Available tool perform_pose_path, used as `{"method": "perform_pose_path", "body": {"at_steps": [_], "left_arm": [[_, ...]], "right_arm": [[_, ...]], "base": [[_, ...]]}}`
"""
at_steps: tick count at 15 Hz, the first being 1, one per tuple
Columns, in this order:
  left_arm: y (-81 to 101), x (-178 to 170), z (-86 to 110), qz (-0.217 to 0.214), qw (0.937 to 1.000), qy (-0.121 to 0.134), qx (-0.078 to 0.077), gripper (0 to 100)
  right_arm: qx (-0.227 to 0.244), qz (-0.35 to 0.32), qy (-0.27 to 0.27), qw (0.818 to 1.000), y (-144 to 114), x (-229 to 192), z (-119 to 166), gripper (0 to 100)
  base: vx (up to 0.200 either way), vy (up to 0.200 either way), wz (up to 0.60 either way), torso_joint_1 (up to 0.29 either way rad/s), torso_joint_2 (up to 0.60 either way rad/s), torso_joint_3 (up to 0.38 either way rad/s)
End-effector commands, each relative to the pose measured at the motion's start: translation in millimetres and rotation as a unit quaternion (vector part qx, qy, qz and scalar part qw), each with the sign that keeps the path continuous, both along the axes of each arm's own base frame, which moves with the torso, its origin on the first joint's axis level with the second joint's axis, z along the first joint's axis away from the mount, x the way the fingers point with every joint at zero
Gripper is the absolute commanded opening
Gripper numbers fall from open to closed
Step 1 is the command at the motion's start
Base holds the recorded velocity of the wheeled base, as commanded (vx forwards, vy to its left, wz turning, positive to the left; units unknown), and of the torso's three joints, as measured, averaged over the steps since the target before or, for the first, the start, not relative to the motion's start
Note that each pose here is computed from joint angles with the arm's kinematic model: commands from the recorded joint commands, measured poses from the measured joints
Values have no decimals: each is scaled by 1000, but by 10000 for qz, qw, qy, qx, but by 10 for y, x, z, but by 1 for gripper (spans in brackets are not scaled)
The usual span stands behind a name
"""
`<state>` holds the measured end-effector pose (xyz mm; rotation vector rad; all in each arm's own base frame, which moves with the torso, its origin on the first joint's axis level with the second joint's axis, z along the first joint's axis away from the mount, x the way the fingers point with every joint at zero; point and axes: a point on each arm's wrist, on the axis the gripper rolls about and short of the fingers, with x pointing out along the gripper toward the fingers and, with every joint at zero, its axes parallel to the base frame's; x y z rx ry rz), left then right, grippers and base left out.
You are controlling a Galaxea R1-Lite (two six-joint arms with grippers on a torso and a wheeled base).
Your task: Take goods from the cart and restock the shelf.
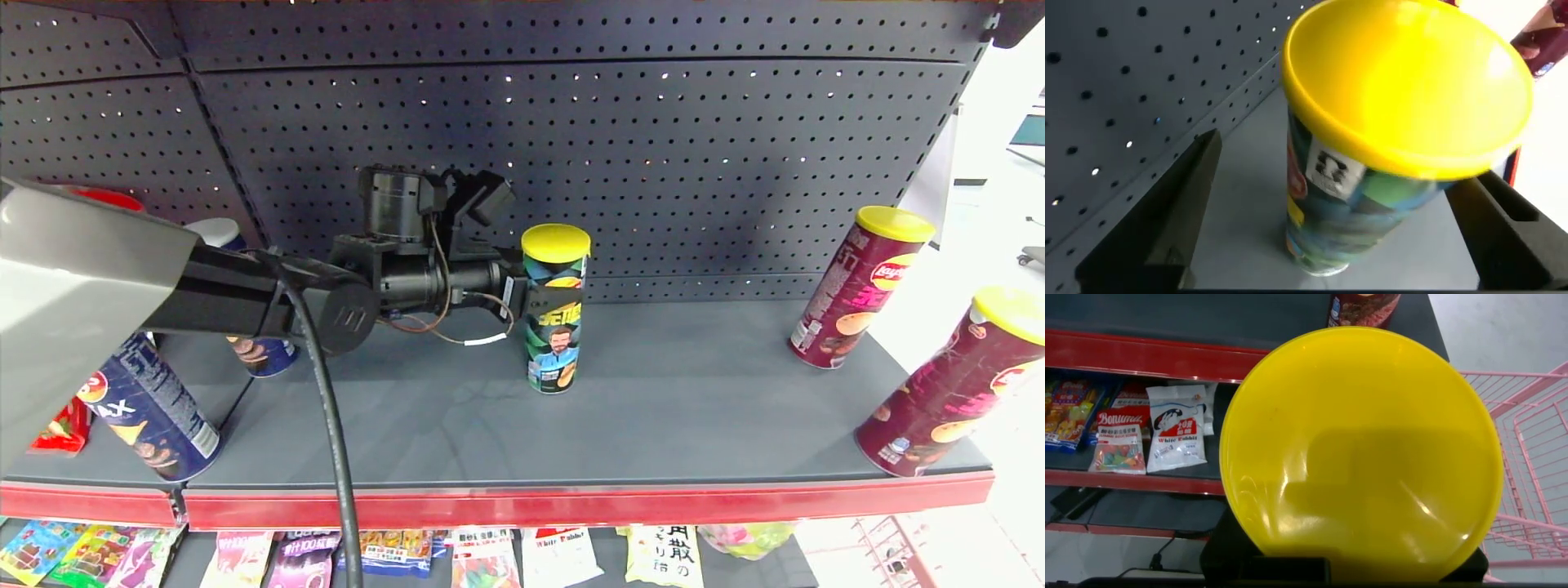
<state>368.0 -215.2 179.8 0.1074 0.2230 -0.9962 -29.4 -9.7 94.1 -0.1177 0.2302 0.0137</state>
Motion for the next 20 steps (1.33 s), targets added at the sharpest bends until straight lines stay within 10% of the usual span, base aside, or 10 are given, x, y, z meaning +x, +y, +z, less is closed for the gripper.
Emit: {"method": "perform_pose_path", "body": {"at_steps": [1, 17, 18, 20], "left_arm": [[-30, 28, -34, -18, 10000, 12, 9, 100], [-372, 17, -3, -84, 9997, -223, -30, 100], [-407, -4, -12, -129, 9997, -203, -27, 0], [-406, -30, -61, -147, 9998, -133, 27, 0]], "right_arm": [[-3, -2, 9, 10000, 0, 2, 0, 0], [4, -11, 1, 10000, 0, 1, 4, 0], [3, -11, 8, 10000, 0, 2, 0, 0], [4, -11, 1, 10000, 0, 1, 4, 0]], "base": [[0, 0, 0, 0, 0, 0], [0, 0, 0, 0, 0, 0], [0, 0, 0, 0, 0, 0], [0, 0, 0, 0, 0, 0]]}}
